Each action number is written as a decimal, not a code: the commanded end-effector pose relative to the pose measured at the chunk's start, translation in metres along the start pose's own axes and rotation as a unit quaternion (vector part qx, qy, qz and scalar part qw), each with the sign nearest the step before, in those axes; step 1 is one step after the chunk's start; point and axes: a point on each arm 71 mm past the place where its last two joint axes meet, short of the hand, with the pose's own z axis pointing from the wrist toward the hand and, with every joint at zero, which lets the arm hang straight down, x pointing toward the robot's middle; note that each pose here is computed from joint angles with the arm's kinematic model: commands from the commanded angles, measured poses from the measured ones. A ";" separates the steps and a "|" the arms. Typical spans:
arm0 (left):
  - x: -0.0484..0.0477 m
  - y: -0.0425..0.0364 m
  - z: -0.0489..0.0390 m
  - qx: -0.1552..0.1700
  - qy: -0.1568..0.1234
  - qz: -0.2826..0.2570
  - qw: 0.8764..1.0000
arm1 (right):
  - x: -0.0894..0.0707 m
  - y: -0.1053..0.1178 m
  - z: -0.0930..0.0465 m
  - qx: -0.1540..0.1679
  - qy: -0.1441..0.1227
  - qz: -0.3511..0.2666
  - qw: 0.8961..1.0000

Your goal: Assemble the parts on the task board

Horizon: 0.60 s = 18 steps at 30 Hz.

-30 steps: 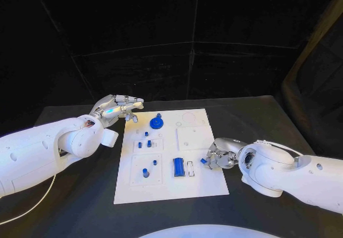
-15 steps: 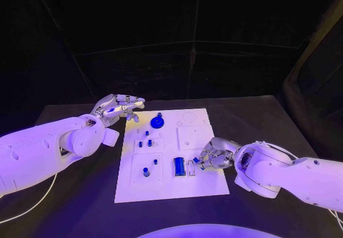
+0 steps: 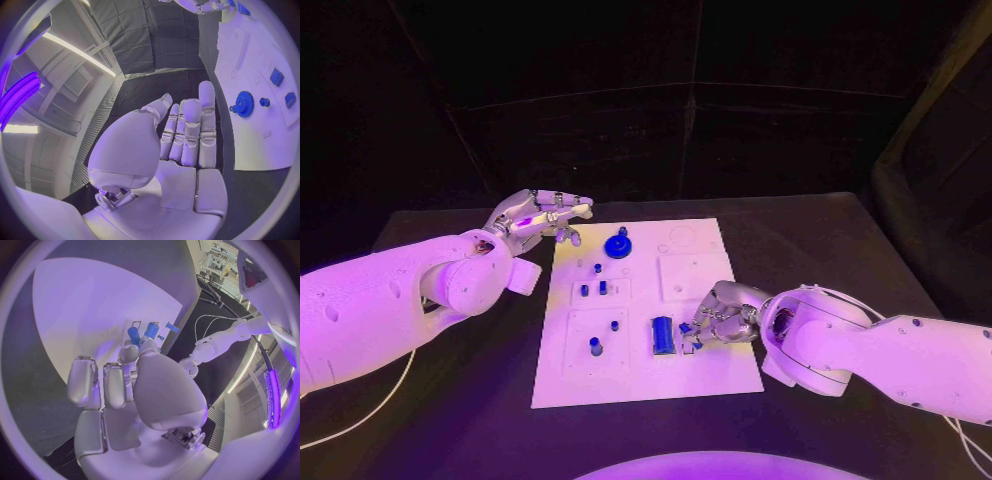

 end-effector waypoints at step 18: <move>0.0008 -0.0015 -0.0004 0.003 0.006 -0.003 1.000 | 0.003 0.004 0.003 0.009 0.004 -0.052 0.999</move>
